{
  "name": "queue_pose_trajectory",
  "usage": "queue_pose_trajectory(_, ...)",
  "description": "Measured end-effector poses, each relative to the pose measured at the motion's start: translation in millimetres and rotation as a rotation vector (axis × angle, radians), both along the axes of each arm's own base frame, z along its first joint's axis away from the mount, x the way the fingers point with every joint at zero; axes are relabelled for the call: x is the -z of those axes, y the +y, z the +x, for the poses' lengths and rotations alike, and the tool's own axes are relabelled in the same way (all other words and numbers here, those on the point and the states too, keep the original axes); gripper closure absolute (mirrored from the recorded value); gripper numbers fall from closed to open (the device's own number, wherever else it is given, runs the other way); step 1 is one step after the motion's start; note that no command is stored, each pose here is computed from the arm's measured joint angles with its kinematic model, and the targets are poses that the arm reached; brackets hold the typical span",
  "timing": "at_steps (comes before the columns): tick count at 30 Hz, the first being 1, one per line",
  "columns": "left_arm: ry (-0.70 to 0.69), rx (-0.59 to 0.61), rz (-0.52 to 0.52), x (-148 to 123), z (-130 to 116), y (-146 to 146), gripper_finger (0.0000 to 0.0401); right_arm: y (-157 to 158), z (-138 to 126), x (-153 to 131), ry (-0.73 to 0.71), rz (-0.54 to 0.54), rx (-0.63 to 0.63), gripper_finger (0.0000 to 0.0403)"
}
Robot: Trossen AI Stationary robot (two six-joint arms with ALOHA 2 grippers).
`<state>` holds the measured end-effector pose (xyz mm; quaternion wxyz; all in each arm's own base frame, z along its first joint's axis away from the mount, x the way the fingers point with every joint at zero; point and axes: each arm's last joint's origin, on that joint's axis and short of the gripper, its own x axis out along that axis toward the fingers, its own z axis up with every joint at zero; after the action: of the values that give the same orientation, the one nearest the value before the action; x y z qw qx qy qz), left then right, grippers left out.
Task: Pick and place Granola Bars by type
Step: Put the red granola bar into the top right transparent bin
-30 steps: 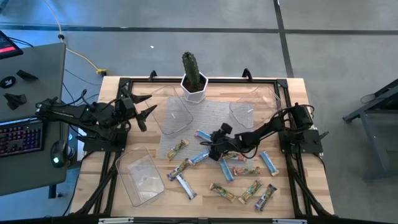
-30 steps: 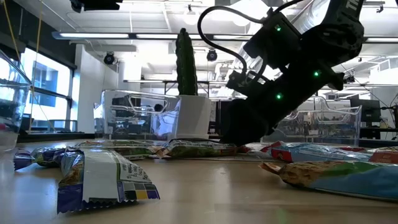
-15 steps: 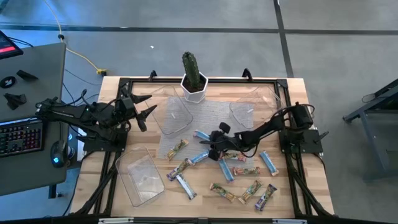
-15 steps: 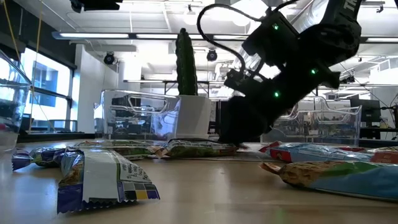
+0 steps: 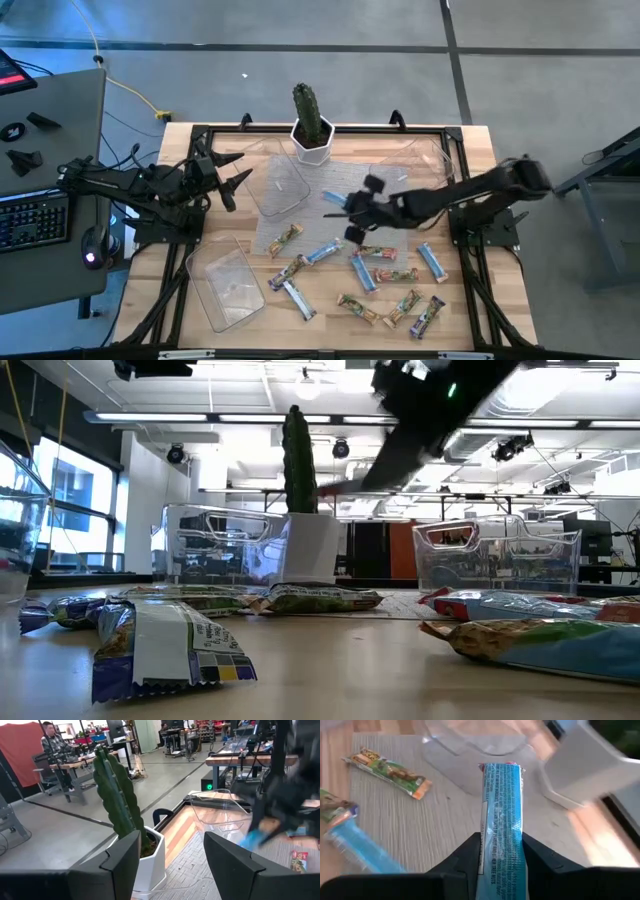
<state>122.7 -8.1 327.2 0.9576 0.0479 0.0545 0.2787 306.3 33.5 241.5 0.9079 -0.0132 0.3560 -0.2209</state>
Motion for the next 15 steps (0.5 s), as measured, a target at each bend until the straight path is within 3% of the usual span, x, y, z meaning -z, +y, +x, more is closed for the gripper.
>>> queue_pose_trajectory(4,0.0,0.0,0.0,0,0,0,0.0188,-8,-38,-44,0.019,0.0,0.118,0.0302)
queue_pose_trajectory(8,0.001,-0.001,0.001,0,0,0,0.0188,-19,-83,-64,0.007,0.002,0.235,0.0303)
queue_pose_trajectory(11,0.001,-0.002,0.001,0,0,0,0.0188,-27,-113,-64,-0.012,0.06,0.31,0.0302)
queue_pose_trajectory(15,0.001,-0.002,0.001,0,0,0,0.0188,-33,-138,-40,-0.015,0.141,0.357,0.0294)
